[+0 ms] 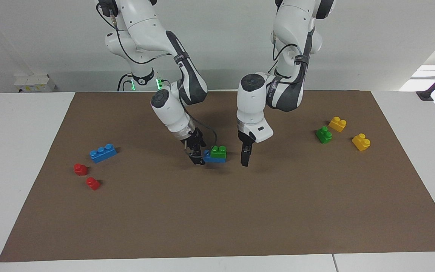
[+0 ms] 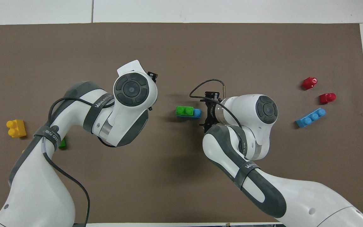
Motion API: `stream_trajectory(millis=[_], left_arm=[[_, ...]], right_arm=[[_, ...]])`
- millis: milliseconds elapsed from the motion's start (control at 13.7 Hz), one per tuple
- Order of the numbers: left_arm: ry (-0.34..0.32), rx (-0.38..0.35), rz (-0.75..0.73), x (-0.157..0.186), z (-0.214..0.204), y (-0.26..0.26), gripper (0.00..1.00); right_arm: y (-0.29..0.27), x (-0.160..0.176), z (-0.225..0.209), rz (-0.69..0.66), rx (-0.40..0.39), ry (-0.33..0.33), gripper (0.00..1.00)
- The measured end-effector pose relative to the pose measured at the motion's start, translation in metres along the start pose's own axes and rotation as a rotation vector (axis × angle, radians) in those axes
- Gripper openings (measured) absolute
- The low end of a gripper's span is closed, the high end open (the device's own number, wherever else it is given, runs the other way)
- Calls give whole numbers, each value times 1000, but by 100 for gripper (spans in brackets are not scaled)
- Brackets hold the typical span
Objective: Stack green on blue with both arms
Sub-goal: 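Open the left gripper and withdraw while the right gripper releases the blue brick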
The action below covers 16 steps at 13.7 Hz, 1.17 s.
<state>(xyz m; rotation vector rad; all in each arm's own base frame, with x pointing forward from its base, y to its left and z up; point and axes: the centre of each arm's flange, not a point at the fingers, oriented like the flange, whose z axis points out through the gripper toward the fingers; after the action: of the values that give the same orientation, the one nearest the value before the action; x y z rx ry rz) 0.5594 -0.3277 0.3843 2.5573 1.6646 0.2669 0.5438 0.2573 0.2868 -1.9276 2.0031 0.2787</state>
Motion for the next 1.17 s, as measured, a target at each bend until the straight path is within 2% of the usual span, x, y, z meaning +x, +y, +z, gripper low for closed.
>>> stream_trajectory(millis=[437,655,874,1165], left_arm=[[13,9,119,53,3,2,100],[15,25,179,86,8,1,100],[0,47,256,115,11,-3,100],[-26,56,328,155,8,-8,100]], right_arm=[[-18,70,-11,-37,-24,20,100],[-20,65,-19,-49,-12,13,100],[-25,52,-52,-81,4,-13,100],[-35,61,-108,-308,14,-44,100]])
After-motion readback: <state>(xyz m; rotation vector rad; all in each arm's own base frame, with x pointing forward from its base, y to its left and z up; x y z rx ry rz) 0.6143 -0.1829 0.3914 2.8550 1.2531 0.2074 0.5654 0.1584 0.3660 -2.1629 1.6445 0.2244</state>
